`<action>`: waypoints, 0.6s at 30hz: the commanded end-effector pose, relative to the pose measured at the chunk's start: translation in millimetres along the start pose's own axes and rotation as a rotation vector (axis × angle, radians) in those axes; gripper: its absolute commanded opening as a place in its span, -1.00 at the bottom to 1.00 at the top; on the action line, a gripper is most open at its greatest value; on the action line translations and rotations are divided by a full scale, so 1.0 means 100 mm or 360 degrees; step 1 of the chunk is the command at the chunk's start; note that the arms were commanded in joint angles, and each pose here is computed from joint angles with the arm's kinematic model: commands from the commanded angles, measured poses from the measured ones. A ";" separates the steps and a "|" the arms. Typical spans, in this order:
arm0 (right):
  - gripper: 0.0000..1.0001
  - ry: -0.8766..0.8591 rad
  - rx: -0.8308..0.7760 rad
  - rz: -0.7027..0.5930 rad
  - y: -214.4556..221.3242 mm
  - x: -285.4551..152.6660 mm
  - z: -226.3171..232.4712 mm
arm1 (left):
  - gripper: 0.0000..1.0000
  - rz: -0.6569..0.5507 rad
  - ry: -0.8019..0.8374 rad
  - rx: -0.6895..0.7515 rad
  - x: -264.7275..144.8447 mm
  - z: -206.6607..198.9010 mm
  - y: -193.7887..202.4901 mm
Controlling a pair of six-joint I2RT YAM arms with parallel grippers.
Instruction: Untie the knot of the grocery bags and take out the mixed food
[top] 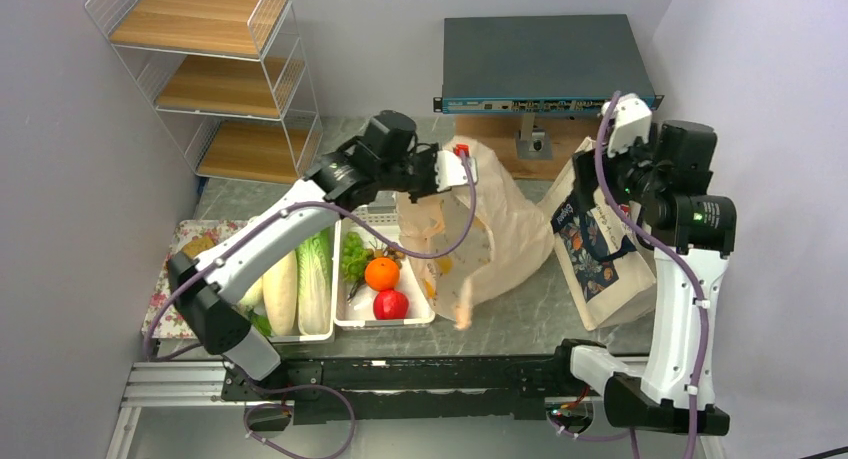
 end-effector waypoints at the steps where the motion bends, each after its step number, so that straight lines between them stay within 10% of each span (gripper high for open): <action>1: 0.94 0.0626 0.0164 0.0152 0.10 -0.06 -0.66 | -1.00 -0.0193 -0.0086 -0.0146 -0.48 0.11 -0.42; 12: 0.74 0.0470 0.0286 0.0689 0.90 0.34 -0.92 | -1.00 -0.0400 -0.0724 -0.0333 -1.45 0.92 -0.90; 15: 0.31 0.0279 0.0247 0.0675 0.95 0.42 -0.79 | -1.00 -0.0458 -0.0950 -0.0327 -1.70 1.15 -1.05; 18: -0.77 0.0080 0.0220 0.0602 0.88 0.42 -0.62 | -1.00 -0.0539 -0.1199 -0.0288 -1.98 1.39 -1.21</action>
Point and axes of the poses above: each gripper's point midway between its finger pads, its own x axis out along the fingers, its own z axis along the line the jaws close on, y = z × x, the point moved 5 cm from there along -x, back along the fingers, and after that the axes turned 8 degrees about x, right-handed, at the moved point
